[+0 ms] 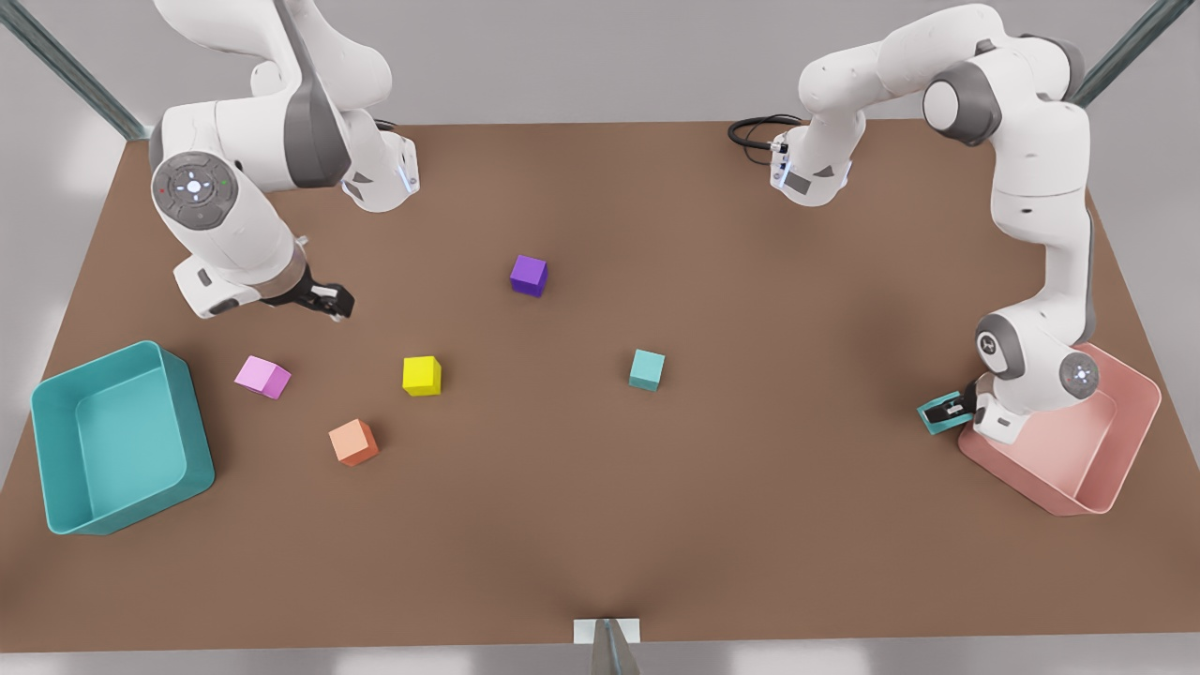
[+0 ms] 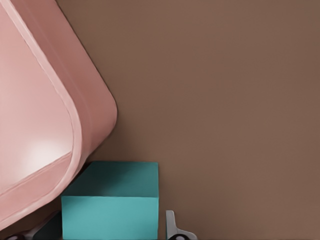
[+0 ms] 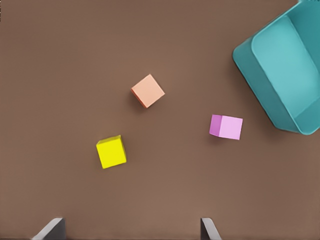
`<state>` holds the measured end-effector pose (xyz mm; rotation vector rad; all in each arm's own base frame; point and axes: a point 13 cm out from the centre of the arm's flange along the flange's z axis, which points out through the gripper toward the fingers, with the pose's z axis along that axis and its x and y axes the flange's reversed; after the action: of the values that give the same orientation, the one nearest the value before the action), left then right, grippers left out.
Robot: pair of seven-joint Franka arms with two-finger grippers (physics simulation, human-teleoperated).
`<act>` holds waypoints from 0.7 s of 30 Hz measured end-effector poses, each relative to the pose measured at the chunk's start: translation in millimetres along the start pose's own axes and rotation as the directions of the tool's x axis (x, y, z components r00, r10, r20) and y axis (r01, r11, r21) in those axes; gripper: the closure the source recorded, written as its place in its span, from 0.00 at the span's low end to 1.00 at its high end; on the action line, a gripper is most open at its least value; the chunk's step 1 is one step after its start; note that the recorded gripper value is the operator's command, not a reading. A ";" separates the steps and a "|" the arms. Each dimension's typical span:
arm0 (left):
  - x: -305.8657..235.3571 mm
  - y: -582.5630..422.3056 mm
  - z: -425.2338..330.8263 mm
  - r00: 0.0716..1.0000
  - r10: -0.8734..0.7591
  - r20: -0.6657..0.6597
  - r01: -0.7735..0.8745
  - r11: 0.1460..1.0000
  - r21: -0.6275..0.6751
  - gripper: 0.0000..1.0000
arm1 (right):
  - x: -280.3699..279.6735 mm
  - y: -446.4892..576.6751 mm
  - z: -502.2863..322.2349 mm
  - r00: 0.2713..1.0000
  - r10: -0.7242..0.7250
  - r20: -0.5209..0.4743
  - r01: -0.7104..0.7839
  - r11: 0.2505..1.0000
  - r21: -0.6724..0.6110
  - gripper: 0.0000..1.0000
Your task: Stack the two blue cubes on top of each other
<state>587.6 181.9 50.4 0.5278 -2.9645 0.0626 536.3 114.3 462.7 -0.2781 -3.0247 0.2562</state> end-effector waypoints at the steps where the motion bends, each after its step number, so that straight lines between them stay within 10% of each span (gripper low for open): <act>1: -0.1 -0.1 2.0 1.000 0.001 0.000 -0.001 1.000 0.000 0.04 | 1.0 0.7 0.5 1.000 -0.014 -0.003 0.014 1.000 0.000 0.00; 5: -1.4 -1.8 4.7 1.000 0.001 0.007 -0.001 1.000 -0.001 0.31 | 5.5 4.9 3.0 0.998 -0.067 -0.015 0.067 0.998 0.001 0.00; 16: 64.5 -123.5 -113.9 0.993 0.117 0.028 -0.117 0.993 -0.011 0.33 | 6.1 0.0 3.5 0.989 -0.142 -0.027 0.142 0.990 -0.001 0.00; 21: 231.6 -407.5 -123.4 0.867 0.494 -0.061 -0.495 0.869 -0.004 0.33 | 5.3 -13.4 4.0 0.987 -0.157 -0.044 0.157 0.987 0.010 0.00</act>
<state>528.0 -271.4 211.2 -0.2495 -2.9547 0.0954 528.3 101.6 461.6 -0.0425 -2.9802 0.2537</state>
